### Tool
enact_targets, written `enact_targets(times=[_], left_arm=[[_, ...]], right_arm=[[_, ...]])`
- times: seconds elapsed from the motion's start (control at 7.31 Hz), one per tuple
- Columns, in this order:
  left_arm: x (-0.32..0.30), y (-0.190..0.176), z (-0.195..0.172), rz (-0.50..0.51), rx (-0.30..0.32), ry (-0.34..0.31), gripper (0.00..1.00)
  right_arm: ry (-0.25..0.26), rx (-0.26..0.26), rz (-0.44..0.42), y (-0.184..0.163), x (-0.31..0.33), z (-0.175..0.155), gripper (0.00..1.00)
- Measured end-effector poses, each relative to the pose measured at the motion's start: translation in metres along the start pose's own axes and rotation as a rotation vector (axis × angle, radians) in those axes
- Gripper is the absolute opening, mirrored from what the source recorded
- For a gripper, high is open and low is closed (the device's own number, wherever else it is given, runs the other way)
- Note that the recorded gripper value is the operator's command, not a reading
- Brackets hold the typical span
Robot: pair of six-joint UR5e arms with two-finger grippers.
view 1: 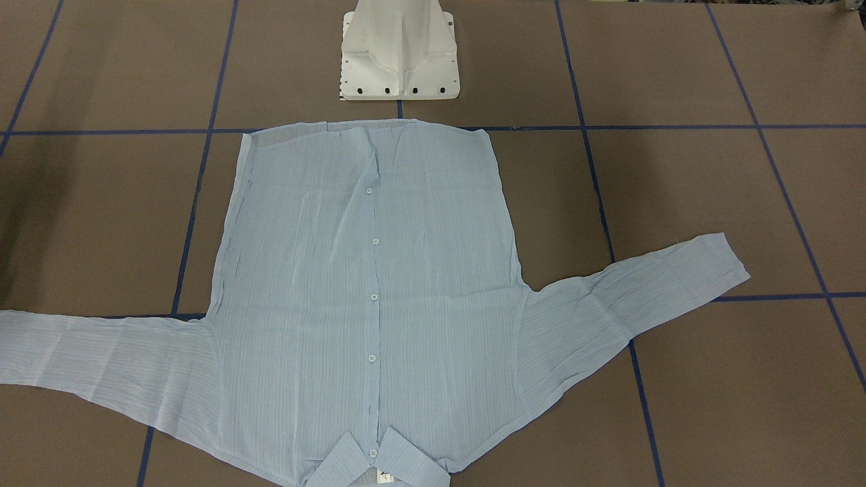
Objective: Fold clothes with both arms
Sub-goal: 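Grasp the sleeve cuff nearest the right gripper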
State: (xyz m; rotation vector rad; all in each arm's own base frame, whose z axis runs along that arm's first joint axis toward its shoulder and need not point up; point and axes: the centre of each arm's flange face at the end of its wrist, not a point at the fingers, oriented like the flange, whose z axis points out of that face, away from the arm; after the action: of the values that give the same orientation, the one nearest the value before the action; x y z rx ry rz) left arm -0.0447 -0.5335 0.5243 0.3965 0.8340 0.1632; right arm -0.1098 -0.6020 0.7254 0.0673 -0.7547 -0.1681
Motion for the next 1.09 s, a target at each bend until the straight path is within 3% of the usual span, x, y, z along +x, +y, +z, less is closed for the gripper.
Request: enact_targets(times=[1.09], left_arm=[[0.0018, -0.0024, -0.0014, 0.002, 0.004, 0.001, 1.0]], right_arm=[[0.008, -0.033, 0.03, -0.0013, 0.001, 0.0025, 0.56]])
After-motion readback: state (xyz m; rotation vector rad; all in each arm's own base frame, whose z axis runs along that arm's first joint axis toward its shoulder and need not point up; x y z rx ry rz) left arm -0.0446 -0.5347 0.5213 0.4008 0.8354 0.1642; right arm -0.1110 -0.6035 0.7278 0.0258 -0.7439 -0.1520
